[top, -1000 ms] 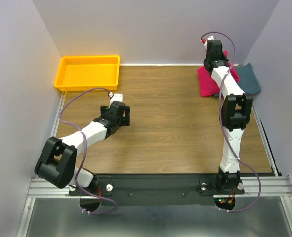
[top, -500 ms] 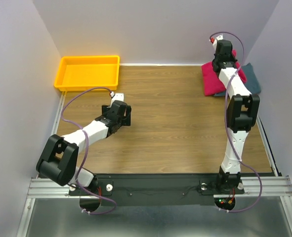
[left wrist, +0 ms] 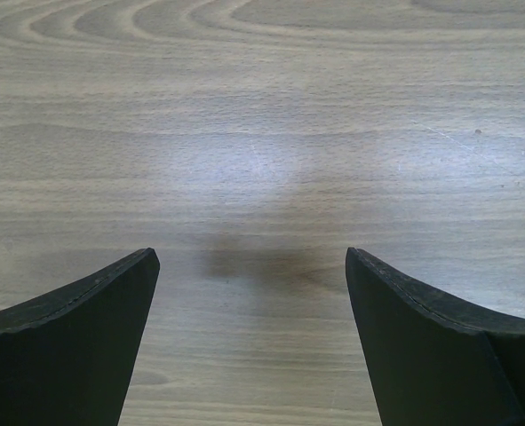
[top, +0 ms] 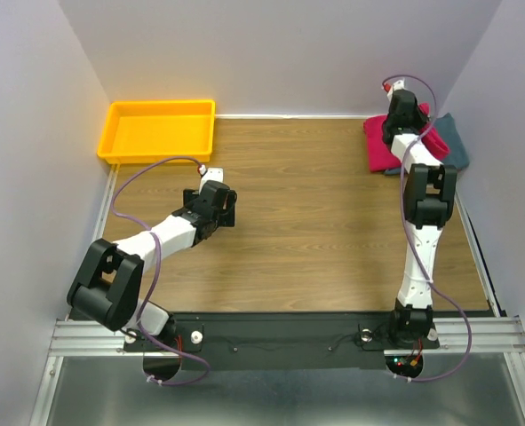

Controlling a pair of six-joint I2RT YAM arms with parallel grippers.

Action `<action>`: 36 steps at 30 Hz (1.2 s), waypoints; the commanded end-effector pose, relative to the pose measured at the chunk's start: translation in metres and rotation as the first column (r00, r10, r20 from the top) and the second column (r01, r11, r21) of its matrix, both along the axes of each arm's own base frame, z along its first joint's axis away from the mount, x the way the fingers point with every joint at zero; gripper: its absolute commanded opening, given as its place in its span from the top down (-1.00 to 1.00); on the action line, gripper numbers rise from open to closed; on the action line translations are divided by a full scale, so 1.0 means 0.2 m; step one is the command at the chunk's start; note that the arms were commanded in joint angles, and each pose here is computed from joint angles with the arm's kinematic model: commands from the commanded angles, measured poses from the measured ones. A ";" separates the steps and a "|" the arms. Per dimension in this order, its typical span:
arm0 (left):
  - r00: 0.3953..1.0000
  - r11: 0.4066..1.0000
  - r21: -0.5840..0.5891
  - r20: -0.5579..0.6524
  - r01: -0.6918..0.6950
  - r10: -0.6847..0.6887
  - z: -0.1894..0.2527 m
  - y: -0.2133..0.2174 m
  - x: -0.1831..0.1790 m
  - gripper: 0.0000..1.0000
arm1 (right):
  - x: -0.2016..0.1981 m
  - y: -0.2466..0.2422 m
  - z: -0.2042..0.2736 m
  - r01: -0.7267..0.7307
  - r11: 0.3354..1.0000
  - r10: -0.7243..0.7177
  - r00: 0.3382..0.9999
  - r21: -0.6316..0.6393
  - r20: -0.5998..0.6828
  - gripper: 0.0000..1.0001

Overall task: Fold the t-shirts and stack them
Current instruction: Neatly place the folded tshirt to the corner

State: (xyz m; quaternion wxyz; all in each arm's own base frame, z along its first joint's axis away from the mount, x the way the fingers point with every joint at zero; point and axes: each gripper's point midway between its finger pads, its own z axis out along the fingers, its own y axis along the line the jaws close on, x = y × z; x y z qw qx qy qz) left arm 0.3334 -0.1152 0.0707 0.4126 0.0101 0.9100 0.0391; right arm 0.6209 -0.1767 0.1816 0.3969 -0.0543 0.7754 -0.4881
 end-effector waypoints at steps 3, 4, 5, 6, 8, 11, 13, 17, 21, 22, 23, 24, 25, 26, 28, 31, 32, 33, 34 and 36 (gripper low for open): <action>0.999 1.000 0.004 0.043 -0.008 0.008 0.08 -0.02 0.05 -0.97 | 0.02 -0.09 0.18 0.083 0.992 -0.058 0.972 -0.099 0.226 0.78; 0.999 1.000 0.007 0.041 -0.009 0.009 0.08 -0.02 0.05 -0.97 | 0.01 -0.10 0.17 0.102 0.990 -0.077 0.968 -0.094 0.238 0.77; 0.999 1.000 0.007 0.041 -0.010 0.010 0.08 -0.01 0.05 -0.97 | 0.01 -0.13 0.15 0.119 0.990 -0.096 0.963 -0.077 0.252 0.77; 0.999 1.000 0.010 0.043 -0.011 0.010 0.08 -0.01 0.05 -0.97 | 0.01 -0.13 0.16 0.126 0.989 -0.103 0.959 -0.071 0.264 0.77; 0.999 1.000 0.014 0.050 -0.017 0.016 0.09 -0.01 0.05 -0.97 | 0.00 -0.16 0.17 0.152 0.986 -0.128 0.947 -0.062 0.293 0.76; 0.999 1.000 0.019 0.050 -0.015 0.014 0.09 -0.01 0.05 -0.97 | -0.02 -0.19 0.22 0.175 0.983 -0.148 0.936 -0.058 0.321 0.77; 0.999 1.000 0.018 0.053 -0.013 0.012 0.09 -0.02 0.05 -0.97 | -0.04 -0.19 0.28 0.178 0.982 -0.148 0.929 -0.058 0.340 0.78; 0.998 1.000 0.022 0.055 -0.013 0.011 0.09 -0.02 0.05 -0.97 | -0.07 -0.18 0.43 0.176 0.983 -0.142 0.916 -0.059 0.376 0.79; 0.998 1.000 0.025 0.055 -0.015 0.013 0.09 -0.02 0.05 -0.97 | -0.09 -0.16 0.54 0.143 0.986 -0.100 0.920 -0.086 0.380 0.78; 0.999 1.000 0.026 0.053 -0.013 0.012 0.09 -0.02 0.05 -0.97 | -0.10 -0.17 0.55 0.144 0.985 -0.100 0.922 -0.091 0.375 0.78; 0.998 1.000 0.026 0.054 -0.014 0.012 0.09 -0.02 0.05 -0.97 | -0.10 -0.16 0.56 0.131 0.987 -0.085 0.920 -0.098 0.382 0.78; 0.998 1.000 0.026 0.057 -0.016 0.014 0.10 -0.02 0.05 -0.97 | -0.10 -0.16 0.55 0.124 0.986 -0.075 0.927 -0.113 0.367 0.77; 0.998 1.000 0.026 0.059 -0.017 0.015 0.10 -0.02 0.05 -0.97 | -0.11 -0.17 0.55 0.127 0.985 -0.075 0.928 -0.119 0.365 0.78; 0.998 0.999 0.027 0.061 -0.017 0.015 0.10 -0.01 0.05 -0.97 | -0.11 -0.17 0.56 0.128 0.984 -0.075 0.924 -0.121 0.374 0.77; 0.998 0.999 0.029 0.064 -0.021 0.019 0.10 -0.01 0.05 -0.97 | -0.10 -0.17 0.54 0.121 0.985 -0.067 0.927 -0.126 0.368 0.76; 0.997 0.999 0.032 0.070 -0.027 0.024 0.11 0.00 0.05 -0.97 | -0.08 -0.18 0.52 0.115 0.984 -0.058 0.927 -0.134 0.370 0.75; 0.997 0.999 0.031 0.068 -0.023 0.021 0.11 -0.01 0.05 -0.97 | -0.07 -0.19 0.52 0.110 0.985 -0.053 0.927 -0.134 0.372 0.72; 0.997 0.999 0.031 0.068 -0.025 0.023 0.11 -0.01 0.05 -0.97 | -0.06 -0.19 0.49 0.105 0.985 -0.049 0.930 -0.134 0.365 0.69; 0.998 0.999 0.033 0.065 -0.023 0.021 0.10 -0.01 0.05 -0.97 | -0.05 -0.19 0.47 0.096 0.986 -0.042 0.932 -0.135 0.360 0.65; 0.998 0.999 0.032 0.065 -0.022 0.020 0.10 -0.01 0.06 -0.97 | -0.03 -0.19 0.43 0.090 0.987 -0.039 0.936 -0.131 0.350 0.46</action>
